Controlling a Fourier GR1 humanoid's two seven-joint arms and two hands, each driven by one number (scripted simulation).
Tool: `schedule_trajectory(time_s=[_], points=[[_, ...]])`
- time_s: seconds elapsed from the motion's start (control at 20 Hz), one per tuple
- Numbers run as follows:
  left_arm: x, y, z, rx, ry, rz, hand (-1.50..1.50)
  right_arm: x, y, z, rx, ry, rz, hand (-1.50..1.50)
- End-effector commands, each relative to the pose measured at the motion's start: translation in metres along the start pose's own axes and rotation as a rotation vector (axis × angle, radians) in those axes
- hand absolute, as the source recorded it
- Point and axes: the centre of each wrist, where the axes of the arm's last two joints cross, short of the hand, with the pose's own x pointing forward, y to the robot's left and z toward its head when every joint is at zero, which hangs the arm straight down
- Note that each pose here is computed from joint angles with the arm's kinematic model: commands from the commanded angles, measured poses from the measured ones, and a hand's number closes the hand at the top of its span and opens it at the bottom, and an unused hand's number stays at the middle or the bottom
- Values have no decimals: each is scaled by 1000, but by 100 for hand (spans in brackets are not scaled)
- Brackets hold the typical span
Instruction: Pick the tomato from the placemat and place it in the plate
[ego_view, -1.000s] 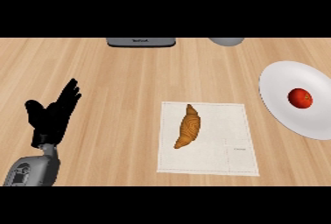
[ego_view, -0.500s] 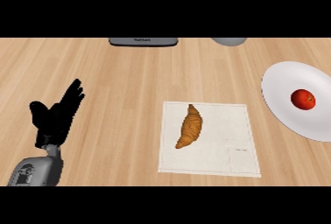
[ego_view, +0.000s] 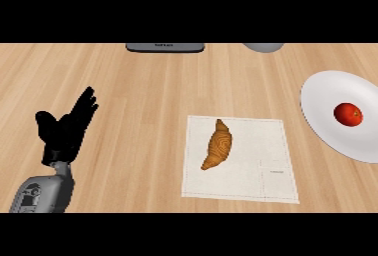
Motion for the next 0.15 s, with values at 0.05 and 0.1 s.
schedule_trajectory(time_s=[0.05, 0.1], points=[[3, -6, -1, -23, -3, -2, 0, -3, -4, 4, 70, -33, -18, -150], [9, -9, -15, -5, -13, -7, 0, -11, -3, 12, 67, -25, -19, -150]])
